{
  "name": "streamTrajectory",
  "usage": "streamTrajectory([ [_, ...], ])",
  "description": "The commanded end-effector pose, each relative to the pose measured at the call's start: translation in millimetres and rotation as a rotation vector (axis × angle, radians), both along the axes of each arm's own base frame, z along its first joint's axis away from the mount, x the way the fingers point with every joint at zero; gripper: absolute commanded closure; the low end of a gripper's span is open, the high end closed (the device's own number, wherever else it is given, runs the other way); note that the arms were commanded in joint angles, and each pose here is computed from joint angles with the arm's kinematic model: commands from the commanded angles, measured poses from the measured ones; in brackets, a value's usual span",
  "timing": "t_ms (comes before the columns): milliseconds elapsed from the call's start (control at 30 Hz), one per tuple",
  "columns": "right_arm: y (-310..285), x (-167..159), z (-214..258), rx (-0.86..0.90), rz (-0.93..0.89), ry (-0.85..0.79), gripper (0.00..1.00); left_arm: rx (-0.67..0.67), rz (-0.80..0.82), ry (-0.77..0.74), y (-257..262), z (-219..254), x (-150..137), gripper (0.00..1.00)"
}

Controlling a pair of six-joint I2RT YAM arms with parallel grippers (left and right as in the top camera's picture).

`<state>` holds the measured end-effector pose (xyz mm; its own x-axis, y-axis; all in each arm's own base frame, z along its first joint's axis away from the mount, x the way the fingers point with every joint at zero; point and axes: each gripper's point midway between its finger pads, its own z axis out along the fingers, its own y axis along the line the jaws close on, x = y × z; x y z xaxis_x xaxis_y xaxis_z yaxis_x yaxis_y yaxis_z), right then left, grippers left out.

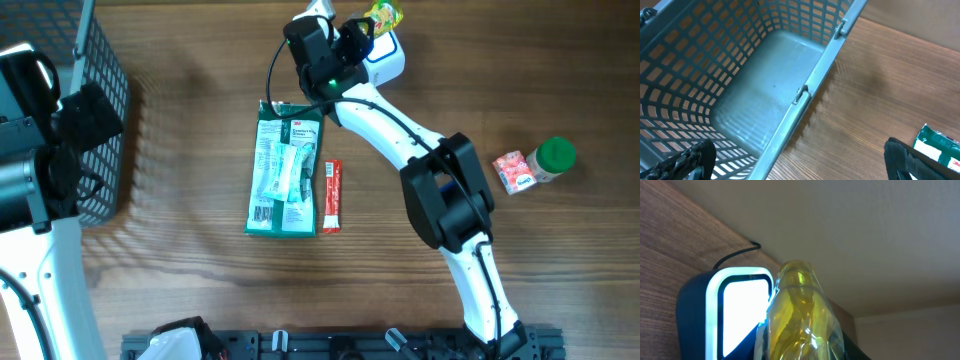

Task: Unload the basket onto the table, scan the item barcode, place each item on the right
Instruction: 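Lift the Vim bottle with the right gripper and hold it at the scanner, then carry the Vim bottle right and set it by the jar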

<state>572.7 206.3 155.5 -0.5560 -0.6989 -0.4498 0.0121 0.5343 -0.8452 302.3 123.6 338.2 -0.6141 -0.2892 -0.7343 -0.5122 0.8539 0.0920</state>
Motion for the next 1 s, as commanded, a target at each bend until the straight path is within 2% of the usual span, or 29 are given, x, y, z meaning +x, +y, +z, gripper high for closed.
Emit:
streamTrajectory([
  [0,-3.8,-0.4,2.2,-0.031,-0.032,-0.012,0.85,0.007,-0.005,-0.002,0.9,1.9,-0.2,0.00],
  [100,-12.6,-4.7,9.9,-0.063,-0.083,-0.030,0.82,0.007,-0.005,-0.002,0.9,1.9,-0.2,0.00],
  [233,-30.0,-18.5,57.9,-0.074,-0.173,-0.105,0.88,0.007,-0.005,-0.002,0.9,1.9,-0.2,0.00],
  [300,-37.3,-29.8,98.1,-0.029,-0.180,-0.148,0.89,0.007,-0.005,-0.002,0.9,1.9,-0.2,0.00],
  [433,-55.0,-66.1,171.3,0.152,-0.145,-0.203,0.87,0.007,-0.005,-0.002,0.9,1.9,-0.2,0.00],
  [533,-67.3,-103.1,197.8,0.375,-0.085,-0.158,0.86,0.007,-0.005,-0.002,0.9,1.9,-0.2,0.00],
  [600,-74.4,-131.4,196.1,0.593,-0.043,-0.045,0.85,0.007,-0.005,-0.002,0.9,1.9,-0.2,0.00],
  [700,-86.1,-175.0,167.0,0.879,-0.063,0.226,0.85,0.007,-0.005,-0.002,0.9,1.9,-0.2,0.00],
  [833,-114.2,-214.2,116.2,0.997,-0.205,0.534,0.84,0.007,-0.005,-0.002,0.9,1.9,-0.2,0.00],
  [967,-146.3,-223.2,63.8,1.021,-0.349,0.634,0.82,0.007,-0.005,-0.002,0.9,1.9,-0.2,0.00],
])
